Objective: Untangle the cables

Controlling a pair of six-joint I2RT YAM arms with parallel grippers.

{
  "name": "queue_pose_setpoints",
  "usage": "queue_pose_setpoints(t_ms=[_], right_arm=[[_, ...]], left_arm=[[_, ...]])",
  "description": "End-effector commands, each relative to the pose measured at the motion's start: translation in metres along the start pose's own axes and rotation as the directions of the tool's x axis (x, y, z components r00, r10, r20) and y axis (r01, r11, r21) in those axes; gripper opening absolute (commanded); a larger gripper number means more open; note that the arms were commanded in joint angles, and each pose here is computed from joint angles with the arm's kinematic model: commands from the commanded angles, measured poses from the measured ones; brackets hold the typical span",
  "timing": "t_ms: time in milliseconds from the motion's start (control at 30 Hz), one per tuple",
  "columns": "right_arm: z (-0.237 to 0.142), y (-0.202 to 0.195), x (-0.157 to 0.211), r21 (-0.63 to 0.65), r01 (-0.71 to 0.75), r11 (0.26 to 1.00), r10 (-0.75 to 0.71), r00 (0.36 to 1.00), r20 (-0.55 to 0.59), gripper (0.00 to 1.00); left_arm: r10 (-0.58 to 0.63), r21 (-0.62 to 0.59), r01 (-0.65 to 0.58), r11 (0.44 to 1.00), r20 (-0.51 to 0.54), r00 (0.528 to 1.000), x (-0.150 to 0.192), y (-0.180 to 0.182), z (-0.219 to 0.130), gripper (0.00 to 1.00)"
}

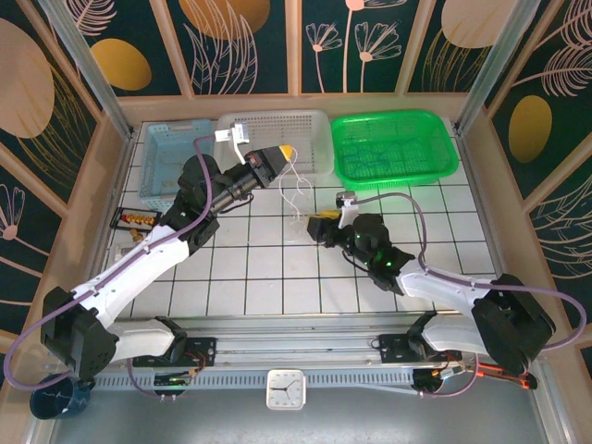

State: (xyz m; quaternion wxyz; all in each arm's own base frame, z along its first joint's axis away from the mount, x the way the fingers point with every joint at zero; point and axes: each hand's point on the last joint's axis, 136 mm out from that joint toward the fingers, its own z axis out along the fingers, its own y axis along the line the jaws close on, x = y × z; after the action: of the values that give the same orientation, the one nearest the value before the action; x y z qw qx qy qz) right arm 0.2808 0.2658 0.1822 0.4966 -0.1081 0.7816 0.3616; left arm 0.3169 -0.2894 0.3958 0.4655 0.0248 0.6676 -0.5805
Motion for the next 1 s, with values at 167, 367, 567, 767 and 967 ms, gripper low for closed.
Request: queue_pose_setpoints(t_ms=[167,367,567,767,967], right_arm=[[0.004,0.013,-0.028,-0.014,0.067,0.998,-0.067,0.997,0.029,0.5],[-0.009,0.032,-0.056,-0.068,0.074,0.995,-0.068,0.993,0.093,0.54],[-0.021,0.044,-0.079,-0.089,0.089,0.992,-0.075,0.986,0.151,0.55],[-0.02,0.053,-0.094,-0.107,0.108,0.988,-0.088,0.98,0.179,0.55],[-0.005,0.054,-0.099,-0.108,0.113,0.988,-0.092,0.978,0.185,0.53]], left_arm=[[0.031,0.055,-0.033,0.998,0.041,0.999,-0.012,-0.019,-0.006,0.0],[0.028,0.05,-0.03,0.998,0.037,0.999,-0.011,-0.016,-0.005,0.0],[0.025,0.054,-0.027,0.998,0.036,0.999,-0.011,-0.016,-0.003,0.0],[0.023,0.058,-0.025,0.998,0.031,0.999,-0.011,-0.017,-0.002,0.0],[0.016,0.063,-0.018,0.998,0.032,0.999,-0.01,-0.017,-0.003,0.0]])
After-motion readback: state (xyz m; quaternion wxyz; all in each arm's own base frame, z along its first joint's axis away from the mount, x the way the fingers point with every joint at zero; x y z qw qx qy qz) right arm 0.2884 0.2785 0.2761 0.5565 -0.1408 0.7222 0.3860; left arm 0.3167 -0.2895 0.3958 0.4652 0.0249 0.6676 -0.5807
